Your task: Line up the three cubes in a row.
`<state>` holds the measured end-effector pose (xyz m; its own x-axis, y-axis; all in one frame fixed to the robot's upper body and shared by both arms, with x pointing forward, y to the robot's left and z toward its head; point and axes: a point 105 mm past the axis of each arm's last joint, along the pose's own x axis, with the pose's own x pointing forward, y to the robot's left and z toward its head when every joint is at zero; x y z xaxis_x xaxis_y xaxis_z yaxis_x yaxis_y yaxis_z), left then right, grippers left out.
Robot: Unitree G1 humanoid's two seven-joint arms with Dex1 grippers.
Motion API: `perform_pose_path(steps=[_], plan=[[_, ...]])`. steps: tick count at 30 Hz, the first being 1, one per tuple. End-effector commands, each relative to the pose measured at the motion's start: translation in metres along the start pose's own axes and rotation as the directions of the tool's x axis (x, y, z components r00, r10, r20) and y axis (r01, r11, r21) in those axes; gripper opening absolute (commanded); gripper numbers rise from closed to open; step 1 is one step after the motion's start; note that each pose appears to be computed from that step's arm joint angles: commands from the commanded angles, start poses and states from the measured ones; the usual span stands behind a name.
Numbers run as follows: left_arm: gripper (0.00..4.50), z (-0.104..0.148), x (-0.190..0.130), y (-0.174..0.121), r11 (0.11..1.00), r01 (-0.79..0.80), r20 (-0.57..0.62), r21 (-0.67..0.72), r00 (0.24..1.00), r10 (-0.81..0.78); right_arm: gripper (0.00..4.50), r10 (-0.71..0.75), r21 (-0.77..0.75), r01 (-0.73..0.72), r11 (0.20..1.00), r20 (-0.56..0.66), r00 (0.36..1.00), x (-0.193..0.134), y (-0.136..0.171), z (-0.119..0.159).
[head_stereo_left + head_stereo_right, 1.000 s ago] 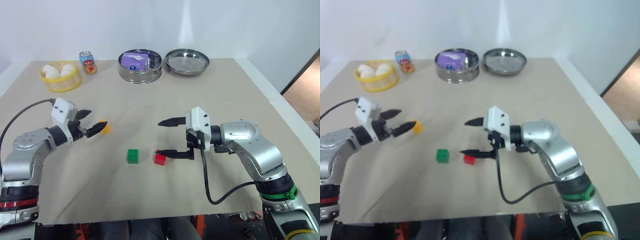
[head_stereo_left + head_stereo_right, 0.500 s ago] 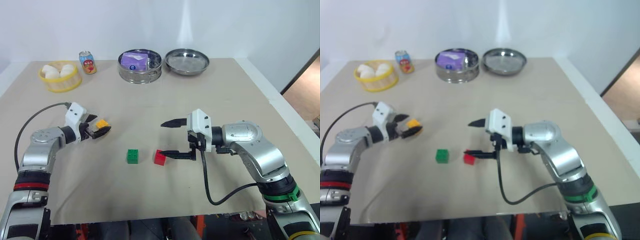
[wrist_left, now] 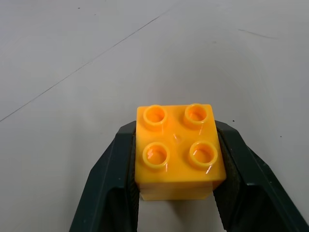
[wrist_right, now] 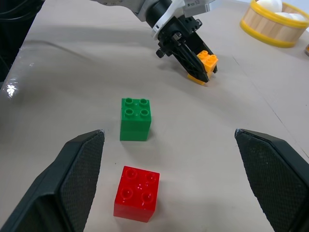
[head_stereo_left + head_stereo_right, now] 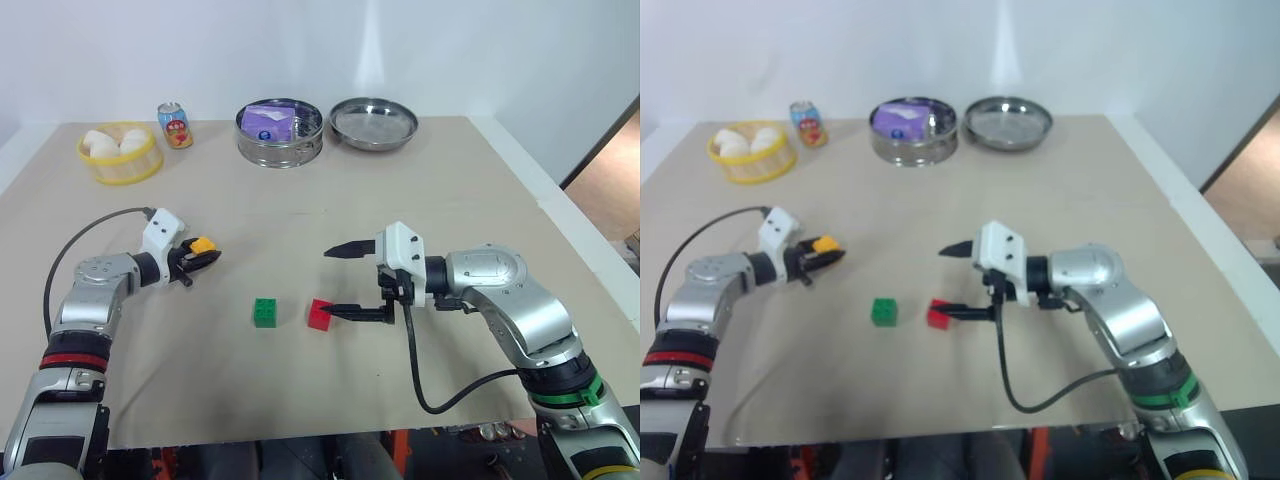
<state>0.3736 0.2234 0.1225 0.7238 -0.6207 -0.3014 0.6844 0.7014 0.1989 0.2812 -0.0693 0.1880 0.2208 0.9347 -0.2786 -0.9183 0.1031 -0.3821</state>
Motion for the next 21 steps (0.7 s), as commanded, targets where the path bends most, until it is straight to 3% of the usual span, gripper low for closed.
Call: perform_pose_path(steps=[1,11,21], plan=[[1.38,0.010,-0.045,-0.048,0.911,0.379,-0.003,0.163,0.923,-0.384,4.50,0.002,-0.057,-0.001,0.998,0.019,1.000,-0.004,-0.001,0.012],[1.38,0.008,-0.060,-0.080,0.789,0.589,-0.015,0.175,0.803,-0.596,4.50,0.030,-0.063,-0.030,0.998,-0.002,1.000,-0.008,-0.001,0.011],[1.38,-0.001,-0.050,-0.070,0.772,0.601,-0.090,0.208,0.798,-0.596,4.50,0.025,-0.061,-0.026,0.998,-0.010,1.000,-0.012,0.000,0.010]])
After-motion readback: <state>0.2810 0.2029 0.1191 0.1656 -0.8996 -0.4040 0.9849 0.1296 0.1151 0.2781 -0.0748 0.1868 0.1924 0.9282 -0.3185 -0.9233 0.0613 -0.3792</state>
